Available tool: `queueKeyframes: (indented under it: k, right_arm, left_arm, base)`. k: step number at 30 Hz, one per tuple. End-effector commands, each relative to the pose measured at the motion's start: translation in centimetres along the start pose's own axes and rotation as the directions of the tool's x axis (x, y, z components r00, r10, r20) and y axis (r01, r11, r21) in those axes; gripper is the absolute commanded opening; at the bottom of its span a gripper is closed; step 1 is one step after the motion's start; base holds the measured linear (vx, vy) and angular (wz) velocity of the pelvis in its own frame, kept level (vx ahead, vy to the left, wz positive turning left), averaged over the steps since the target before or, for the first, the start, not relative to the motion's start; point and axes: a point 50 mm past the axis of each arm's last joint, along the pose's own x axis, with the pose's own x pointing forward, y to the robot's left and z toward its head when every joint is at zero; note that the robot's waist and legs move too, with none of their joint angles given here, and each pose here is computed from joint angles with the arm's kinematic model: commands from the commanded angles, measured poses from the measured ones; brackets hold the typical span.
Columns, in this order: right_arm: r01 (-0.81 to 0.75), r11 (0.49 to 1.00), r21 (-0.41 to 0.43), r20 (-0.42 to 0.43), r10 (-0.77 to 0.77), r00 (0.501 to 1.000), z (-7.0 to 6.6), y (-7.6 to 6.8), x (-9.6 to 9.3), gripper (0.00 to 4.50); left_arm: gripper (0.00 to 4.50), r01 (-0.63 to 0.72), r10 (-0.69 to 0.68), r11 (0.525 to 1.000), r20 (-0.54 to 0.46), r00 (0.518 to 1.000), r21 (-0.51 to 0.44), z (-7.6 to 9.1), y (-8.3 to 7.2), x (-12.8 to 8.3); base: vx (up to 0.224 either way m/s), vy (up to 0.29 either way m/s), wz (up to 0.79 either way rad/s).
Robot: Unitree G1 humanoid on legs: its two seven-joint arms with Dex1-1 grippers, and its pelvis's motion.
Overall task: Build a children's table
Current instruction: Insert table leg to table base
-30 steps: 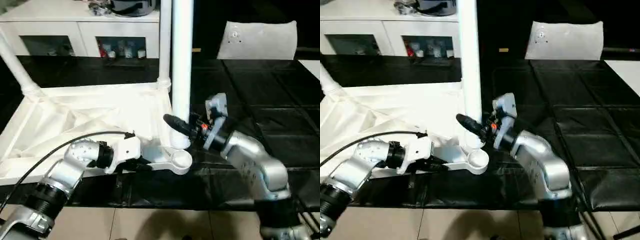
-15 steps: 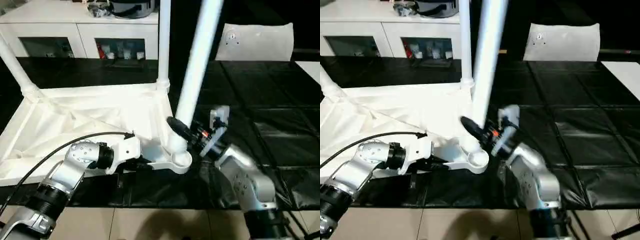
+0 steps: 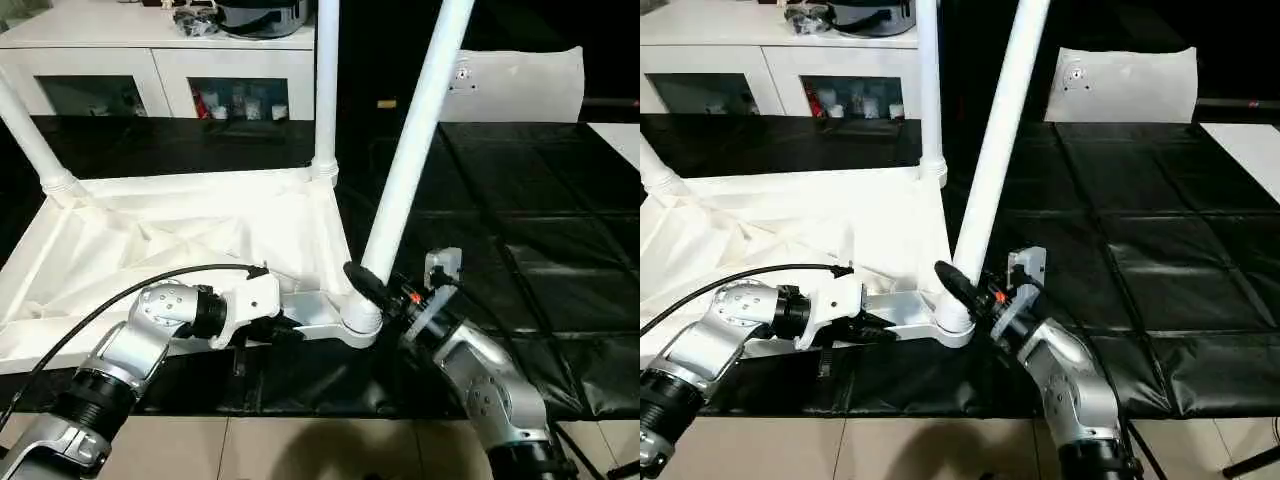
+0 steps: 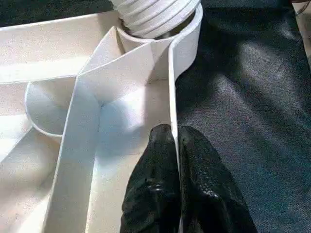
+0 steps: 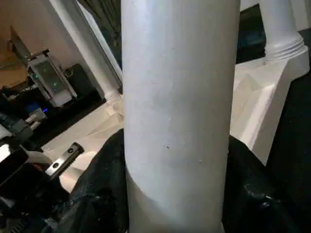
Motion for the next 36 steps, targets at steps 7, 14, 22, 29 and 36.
queueKeyframes:
  k: [7, 14, 22, 29, 36]
  right_arm:
    - [0.034, 0.999, -0.004, -0.032, -0.034, 0.999, -1.1, -0.6, -1.7, 1.89]
    - [0.045, 0.999, -0.030, -0.040, -0.046, 0.998, -0.8, -1.0, -3.1, 1.89]
    - [-0.018, 0.992, -0.125, -0.123, 0.002, 0.992, -0.6, -0.5, -4.4, 1.89]
    - [-0.150, 0.943, -0.298, -0.290, 0.061, 0.955, -0.4, 0.0, -2.3, 1.89]
    - [-0.350, 0.878, -0.327, -0.486, 0.162, 0.859, -0.4, 0.3, -1.8, 1.89]
  left_arm:
    - [0.00, -0.032, 0.032, 0.999, -0.055, 0.998, -0.011, -0.7, 0.4, -0.3]
    - [0.00, -0.046, 0.046, 0.999, -0.070, 0.997, -0.009, -0.8, 0.7, -0.5]
    - [0.00, -0.051, 0.050, 0.999, -0.073, 0.996, -0.004, -0.8, 0.9, -0.5]
    - [0.00, -0.020, 0.021, 1.000, -0.057, 0.998, 0.018, -0.3, 0.7, -0.1]
    - [0.00, 0.009, -0.004, 0.998, -0.091, 0.996, 0.062, -0.2, 1.0, 0.0]
  base:
    - [0.000, 0.000, 0.00]
    - [0.000, 0.000, 0.00]
    - [0.000, 0.000, 0.00]
    - [0.000, 0.000, 0.00]
    - [0.000, 0.000, 0.00]
